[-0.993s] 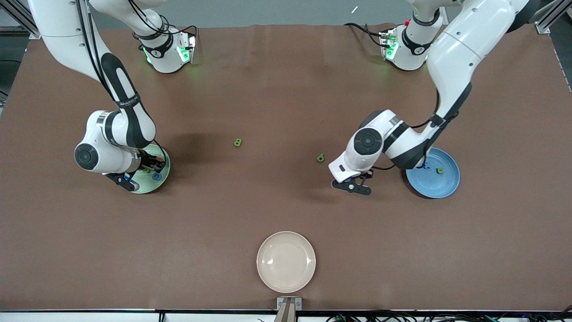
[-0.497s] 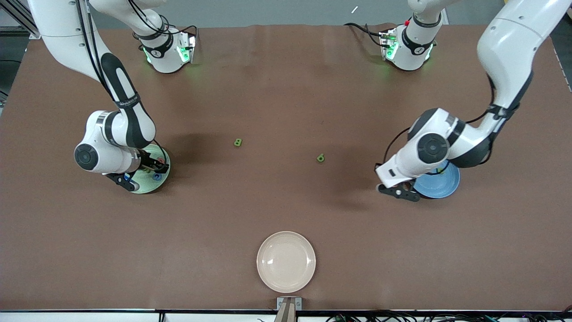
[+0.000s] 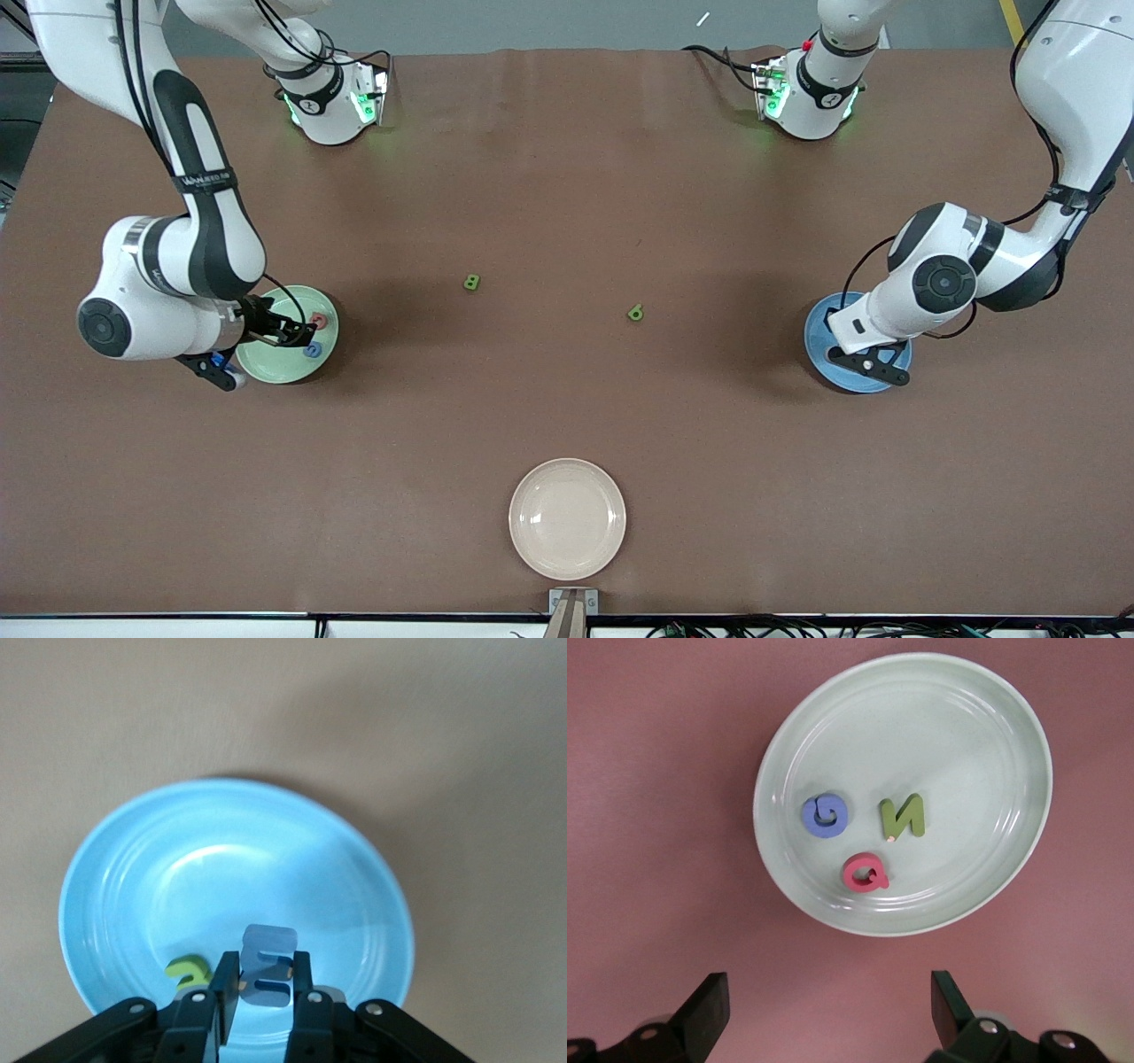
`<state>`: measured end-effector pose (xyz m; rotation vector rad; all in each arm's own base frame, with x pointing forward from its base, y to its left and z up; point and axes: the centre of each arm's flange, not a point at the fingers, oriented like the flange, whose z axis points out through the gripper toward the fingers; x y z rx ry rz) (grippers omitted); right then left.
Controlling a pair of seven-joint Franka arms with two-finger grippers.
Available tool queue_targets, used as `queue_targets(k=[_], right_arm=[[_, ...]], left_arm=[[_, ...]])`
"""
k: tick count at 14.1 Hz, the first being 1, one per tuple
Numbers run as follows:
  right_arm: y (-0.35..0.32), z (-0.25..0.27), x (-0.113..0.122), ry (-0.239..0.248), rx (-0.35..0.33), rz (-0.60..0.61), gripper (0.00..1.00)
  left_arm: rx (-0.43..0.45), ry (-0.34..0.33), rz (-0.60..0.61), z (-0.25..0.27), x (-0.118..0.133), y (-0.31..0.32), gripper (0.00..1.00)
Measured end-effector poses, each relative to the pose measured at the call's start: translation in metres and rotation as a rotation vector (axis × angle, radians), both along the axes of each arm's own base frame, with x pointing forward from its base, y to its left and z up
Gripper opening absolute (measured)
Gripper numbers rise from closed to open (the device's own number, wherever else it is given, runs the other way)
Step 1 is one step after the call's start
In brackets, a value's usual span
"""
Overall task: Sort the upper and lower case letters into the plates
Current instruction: 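Drop the e in the blue plate while the right gripper reaches the green B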
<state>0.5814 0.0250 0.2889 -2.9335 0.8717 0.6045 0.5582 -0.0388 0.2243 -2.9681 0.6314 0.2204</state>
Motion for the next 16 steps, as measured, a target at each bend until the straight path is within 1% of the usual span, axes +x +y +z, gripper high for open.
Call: queue_targets(k=[2,3,5,7,10,12,15,16], right_arm=[[0.023,0.004,-0.001,-0.01,-0.021,-0.036,1.0],[0.047,0.001,-0.002,-0.026,-0.043,-0.055,1.0],[0.113,-0.007,-0.01,-0.078,-0.088,-0.092,1.0],[0.181,-0.014,-0.025,-0.137,-0.114,-0.11,1.0],[0.257,-0.029,-0.051,-0.204,-0.111,-0.049,1.0],[0.277,-0.046,-0.066,-0.25,-0.102,-0.016,1.0],[0.279,-0.086,-0.102,-0.334,-0.091,0.014,1.0],[0.278,-0.096,-0.114,-0.352,-0.09,0.033,1.0]], left_arm=[[-0.013,0.012,-0.003,-0.01,-0.011,0.004,0.29],[-0.019,0.018,-0.01,-0.015,-0.016,0.001,0.29],[-0.027,0.032,-0.021,-0.022,-0.025,-0.004,0.29],[-0.036,0.034,-0.025,-0.025,-0.028,-0.008,0.29],[-0.049,0.026,-0.033,-0.028,-0.027,-0.011,0.29],[-0.05,0.023,-0.04,-0.03,-0.028,-0.013,0.29],[-0.053,0.022,-0.041,-0.031,-0.028,-0.013,0.29],[-0.054,0.02,-0.041,-0.03,-0.027,-0.014,0.35]])
